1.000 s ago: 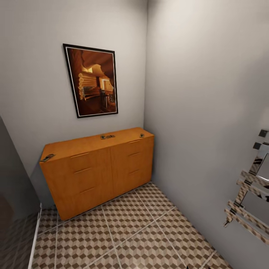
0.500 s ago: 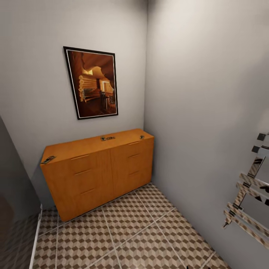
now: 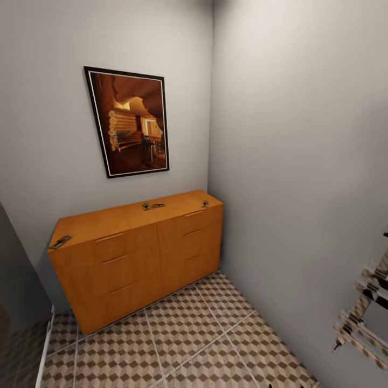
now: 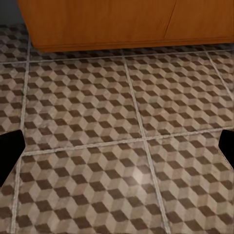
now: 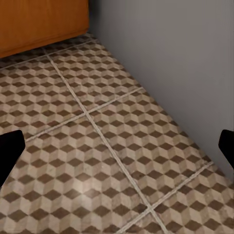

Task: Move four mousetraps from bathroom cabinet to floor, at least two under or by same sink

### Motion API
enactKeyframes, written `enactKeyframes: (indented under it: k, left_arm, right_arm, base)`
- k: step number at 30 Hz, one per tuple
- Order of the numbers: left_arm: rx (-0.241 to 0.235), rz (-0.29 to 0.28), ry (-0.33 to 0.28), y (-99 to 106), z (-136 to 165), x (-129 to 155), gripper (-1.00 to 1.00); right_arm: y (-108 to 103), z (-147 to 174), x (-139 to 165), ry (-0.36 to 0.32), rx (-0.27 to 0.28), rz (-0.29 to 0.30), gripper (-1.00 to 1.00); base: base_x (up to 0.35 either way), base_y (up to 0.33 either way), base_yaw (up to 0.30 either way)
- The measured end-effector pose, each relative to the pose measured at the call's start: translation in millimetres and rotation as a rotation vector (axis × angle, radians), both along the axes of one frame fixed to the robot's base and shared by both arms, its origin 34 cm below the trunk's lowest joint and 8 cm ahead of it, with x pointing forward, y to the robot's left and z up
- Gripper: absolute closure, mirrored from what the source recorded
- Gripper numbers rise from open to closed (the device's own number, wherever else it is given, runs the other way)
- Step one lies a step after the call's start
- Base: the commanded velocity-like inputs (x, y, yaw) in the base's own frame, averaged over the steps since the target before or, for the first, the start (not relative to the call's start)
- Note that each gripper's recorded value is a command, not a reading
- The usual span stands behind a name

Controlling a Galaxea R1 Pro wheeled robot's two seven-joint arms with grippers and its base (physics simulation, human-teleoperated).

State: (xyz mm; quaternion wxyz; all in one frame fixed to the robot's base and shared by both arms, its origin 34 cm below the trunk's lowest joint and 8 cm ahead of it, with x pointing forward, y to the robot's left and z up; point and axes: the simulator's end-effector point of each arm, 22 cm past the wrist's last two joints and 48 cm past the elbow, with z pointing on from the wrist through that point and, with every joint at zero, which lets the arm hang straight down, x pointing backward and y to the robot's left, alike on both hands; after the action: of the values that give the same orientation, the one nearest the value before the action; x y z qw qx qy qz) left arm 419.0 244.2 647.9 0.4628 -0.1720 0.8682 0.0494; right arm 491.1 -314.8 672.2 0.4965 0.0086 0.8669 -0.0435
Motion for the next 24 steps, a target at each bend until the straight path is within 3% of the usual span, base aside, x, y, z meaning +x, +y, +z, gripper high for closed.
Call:
enactKeyframes:
  k: [24]
  left_arm:
    - [0.000, 0.001, 0.001, 0, 28, -6, -1.00]
  right_arm:
    - [0, 27, -6, 0.001, 0.000, 0.000, -1.00]
  base:
    - [0.325, 0.000, 0.000]
